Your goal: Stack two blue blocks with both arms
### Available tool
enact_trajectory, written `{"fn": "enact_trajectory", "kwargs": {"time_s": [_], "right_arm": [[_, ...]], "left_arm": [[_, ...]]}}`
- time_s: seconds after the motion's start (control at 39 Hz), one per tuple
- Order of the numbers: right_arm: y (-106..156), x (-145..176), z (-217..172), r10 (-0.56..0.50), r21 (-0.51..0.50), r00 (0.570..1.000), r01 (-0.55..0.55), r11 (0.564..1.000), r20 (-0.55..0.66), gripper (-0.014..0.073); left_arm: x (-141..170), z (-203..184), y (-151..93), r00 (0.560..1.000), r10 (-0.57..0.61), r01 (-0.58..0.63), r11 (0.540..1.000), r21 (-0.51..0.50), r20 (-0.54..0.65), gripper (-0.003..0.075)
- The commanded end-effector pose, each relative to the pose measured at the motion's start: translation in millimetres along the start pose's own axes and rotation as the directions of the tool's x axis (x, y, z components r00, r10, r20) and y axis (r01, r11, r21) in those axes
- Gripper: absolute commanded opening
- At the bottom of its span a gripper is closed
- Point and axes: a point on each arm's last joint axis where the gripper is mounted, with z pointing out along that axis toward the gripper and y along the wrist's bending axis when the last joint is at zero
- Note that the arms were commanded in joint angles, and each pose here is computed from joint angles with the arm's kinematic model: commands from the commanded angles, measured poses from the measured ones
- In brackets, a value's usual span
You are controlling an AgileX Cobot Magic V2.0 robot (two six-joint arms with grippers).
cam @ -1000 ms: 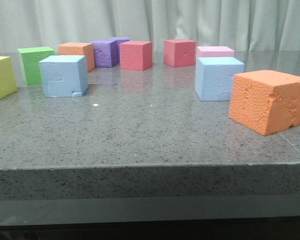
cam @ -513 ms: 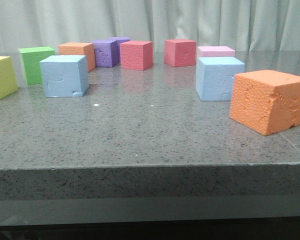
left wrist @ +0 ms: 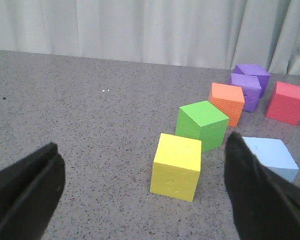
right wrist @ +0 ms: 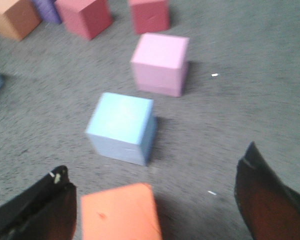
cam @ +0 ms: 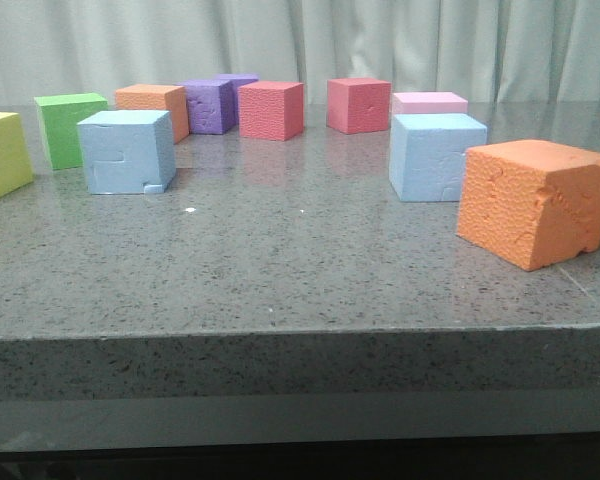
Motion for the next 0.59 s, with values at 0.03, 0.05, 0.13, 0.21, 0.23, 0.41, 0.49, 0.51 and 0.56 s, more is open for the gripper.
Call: {"fn": "enact_trajectory", "kwargs": {"time_s": [0.03,0.05,0.13,0.21,0.23,0.41,0.49,0.51,0.56], "right_arm": [[19,-33,32,0.008,-0.055,1.0,-0.007,0.998,0.025,0.0646],[20,-36,41,0.018,-0.055,1.0,-0.018,0.998,0.005,0.0646],[22,-46,65,0.056,-0.047,0.997,-0.058,0.997,-0.052,0.0646],[23,-51,81,0.092,-0.034,0.992,-0.095,0.995,-0.089,0.0646],[23,-53,86,0.105,-0.029,0.989,-0.108,0.994,-0.1,0.0646],[20,-52,109,0.193,0.034,0.965,-0.19,0.981,-0.177,0.0646],[20,-47,118,0.195,0.044,0.961,-0.19,0.981,-0.198,0.0646],[20,-45,122,0.195,0.046,0.959,-0.189,0.981,-0.207,0.0646],[19,-43,127,0.197,0.05,0.956,-0.19,0.98,-0.217,0.0646]], "left_arm": [[-19,-2,-2,0.993,-0.014,0.012,1.0,0.015,0.116,0.0616],[-19,-2,-2,0.993,-0.014,0.012,1.0,0.015,0.116,0.0615],[-19,-2,-2,0.993,-0.014,0.012,1.0,0.015,0.116,0.0616],[-19,-2,-2,0.993,-0.014,0.012,1.0,0.015,0.116,0.0616],[-19,-2,-2,0.993,-0.014,0.012,1.0,0.015,0.116,0.0616],[-19,-2,-2,0.993,-0.014,0.012,1.0,0.015,0.118,0.0616],[-19,-2,-2,0.993,-0.012,0.01,1.0,0.015,0.119,0.0616],[-19,-2,-2,0.993,-0.012,0.01,1.0,0.015,0.119,0.0616],[-19,-2,-2,0.993,-0.012,0.01,1.0,0.015,0.119,0.0616]]}}
